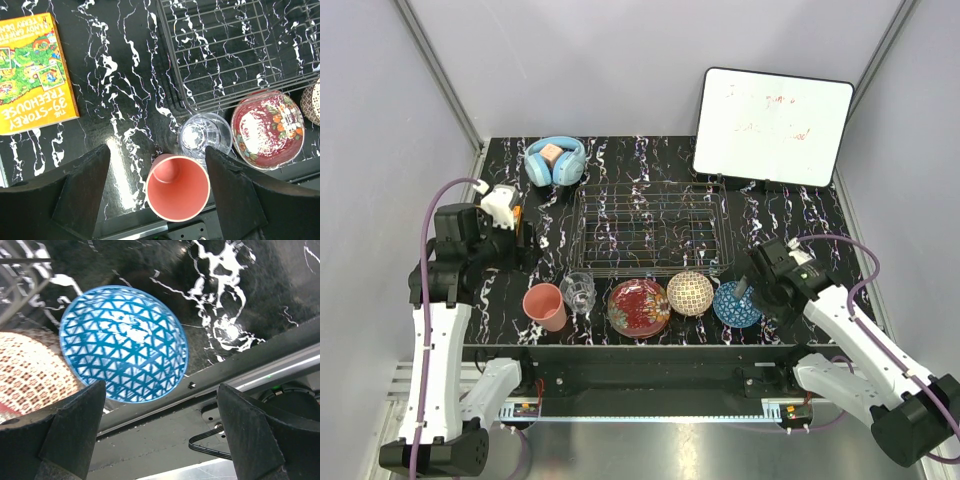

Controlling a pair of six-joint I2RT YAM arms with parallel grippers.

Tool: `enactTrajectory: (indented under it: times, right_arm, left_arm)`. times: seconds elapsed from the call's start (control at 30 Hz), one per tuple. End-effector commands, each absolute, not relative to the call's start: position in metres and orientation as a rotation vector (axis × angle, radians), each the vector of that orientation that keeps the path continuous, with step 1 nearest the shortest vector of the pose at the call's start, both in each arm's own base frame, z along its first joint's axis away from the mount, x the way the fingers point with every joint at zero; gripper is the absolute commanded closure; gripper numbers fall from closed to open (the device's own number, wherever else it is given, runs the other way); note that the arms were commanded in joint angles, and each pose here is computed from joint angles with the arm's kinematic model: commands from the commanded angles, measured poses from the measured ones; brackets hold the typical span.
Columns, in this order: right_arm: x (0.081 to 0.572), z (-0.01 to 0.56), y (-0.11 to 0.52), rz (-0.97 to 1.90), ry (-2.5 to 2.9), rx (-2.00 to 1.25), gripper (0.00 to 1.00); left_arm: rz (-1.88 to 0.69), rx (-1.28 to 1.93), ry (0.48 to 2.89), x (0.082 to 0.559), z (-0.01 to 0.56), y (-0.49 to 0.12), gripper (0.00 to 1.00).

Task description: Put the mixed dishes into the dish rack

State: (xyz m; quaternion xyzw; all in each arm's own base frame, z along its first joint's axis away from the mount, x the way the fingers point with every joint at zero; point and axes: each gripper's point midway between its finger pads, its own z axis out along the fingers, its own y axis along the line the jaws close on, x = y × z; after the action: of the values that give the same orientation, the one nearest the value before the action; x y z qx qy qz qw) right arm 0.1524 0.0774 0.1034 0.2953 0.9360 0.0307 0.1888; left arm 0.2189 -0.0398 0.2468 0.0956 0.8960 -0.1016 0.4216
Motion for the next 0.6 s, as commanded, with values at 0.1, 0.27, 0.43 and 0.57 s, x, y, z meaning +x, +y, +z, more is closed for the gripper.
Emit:
enactTrajectory:
  times: [0.1, 0.27, 0.43, 0.57]
  right_arm:
    - [0.145, 0.091, 0.063, -0.033, 2.597, 0.956, 0.0]
    - [0.15, 0.089, 0.059, -0.082, 2.575, 0.974, 0.0]
    - [0.156, 0.073, 0.065, -0.098, 2.593, 0.975, 0.05]
    - [0.161, 0.061, 0.063, -0.152, 2.598, 0.969, 0.08]
  left_arm:
    - [-0.238, 0.255, 2.204, 0.224, 0.251, -0.039, 0.2]
    - [-0.249, 0.254, 2.2, 0.225, 0.254, -0.04, 0.19]
    - [-0.244, 0.261, 2.207, 0.226, 0.251, -0.039, 0.19]
    - [-0.222, 0.272, 2.203, 0.225, 0.25, -0.037, 0.19]
